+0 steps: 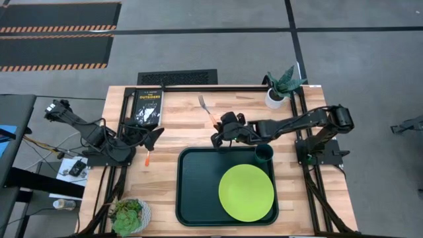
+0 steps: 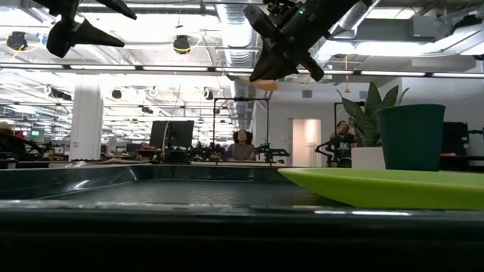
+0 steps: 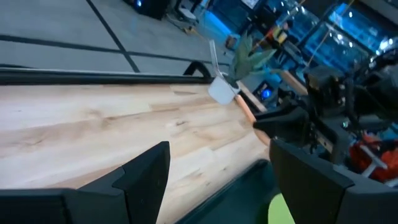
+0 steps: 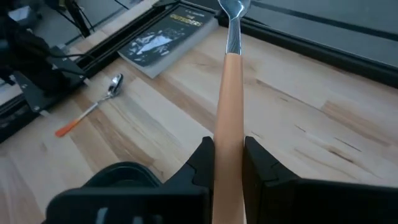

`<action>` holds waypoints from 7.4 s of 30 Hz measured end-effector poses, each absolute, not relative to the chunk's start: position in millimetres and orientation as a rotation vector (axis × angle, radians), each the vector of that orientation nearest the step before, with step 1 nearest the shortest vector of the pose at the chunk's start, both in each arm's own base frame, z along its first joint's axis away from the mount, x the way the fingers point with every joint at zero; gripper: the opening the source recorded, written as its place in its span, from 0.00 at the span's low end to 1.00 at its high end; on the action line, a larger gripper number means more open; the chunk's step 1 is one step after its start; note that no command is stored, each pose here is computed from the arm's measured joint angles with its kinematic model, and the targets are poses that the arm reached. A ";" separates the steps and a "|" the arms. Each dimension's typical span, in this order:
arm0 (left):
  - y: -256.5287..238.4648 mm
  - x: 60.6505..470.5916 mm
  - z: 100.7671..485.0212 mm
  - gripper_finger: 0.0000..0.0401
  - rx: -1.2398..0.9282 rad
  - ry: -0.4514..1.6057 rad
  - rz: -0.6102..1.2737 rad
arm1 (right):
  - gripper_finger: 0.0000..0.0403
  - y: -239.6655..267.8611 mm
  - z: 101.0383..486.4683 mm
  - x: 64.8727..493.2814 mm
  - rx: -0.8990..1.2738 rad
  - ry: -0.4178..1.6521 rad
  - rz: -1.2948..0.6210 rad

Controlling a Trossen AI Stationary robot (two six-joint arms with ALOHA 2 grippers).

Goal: Pick and place plate/cup/fork/spoon on tray
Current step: Put the light orange fork on the black serving tray to the left of the light green plate

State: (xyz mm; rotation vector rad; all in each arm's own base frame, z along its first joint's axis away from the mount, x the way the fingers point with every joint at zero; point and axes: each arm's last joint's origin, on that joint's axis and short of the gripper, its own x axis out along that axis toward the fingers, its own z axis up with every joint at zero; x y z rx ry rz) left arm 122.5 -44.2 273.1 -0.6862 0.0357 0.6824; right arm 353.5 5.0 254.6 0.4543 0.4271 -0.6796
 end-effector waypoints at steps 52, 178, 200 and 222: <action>-20.3 184.5 274.1 0.66 -0.691 0.003 0.716 | 0.12 17.8 260.6 357.6 0.363 0.402 -0.583; -38.7 232.5 237.8 0.00 -0.535 -0.065 0.055 | 0.48 109.8 365.8 202.4 0.248 0.272 -0.386; -81.4 255.9 176.4 0.00 -0.683 -0.040 -0.021 | 0.44 144.0 338.2 208.6 0.211 0.265 -0.486; -90.0 262.3 124.6 0.00 -0.700 0.165 0.051 | 0.41 145.8 338.9 210.8 0.229 0.251 -0.482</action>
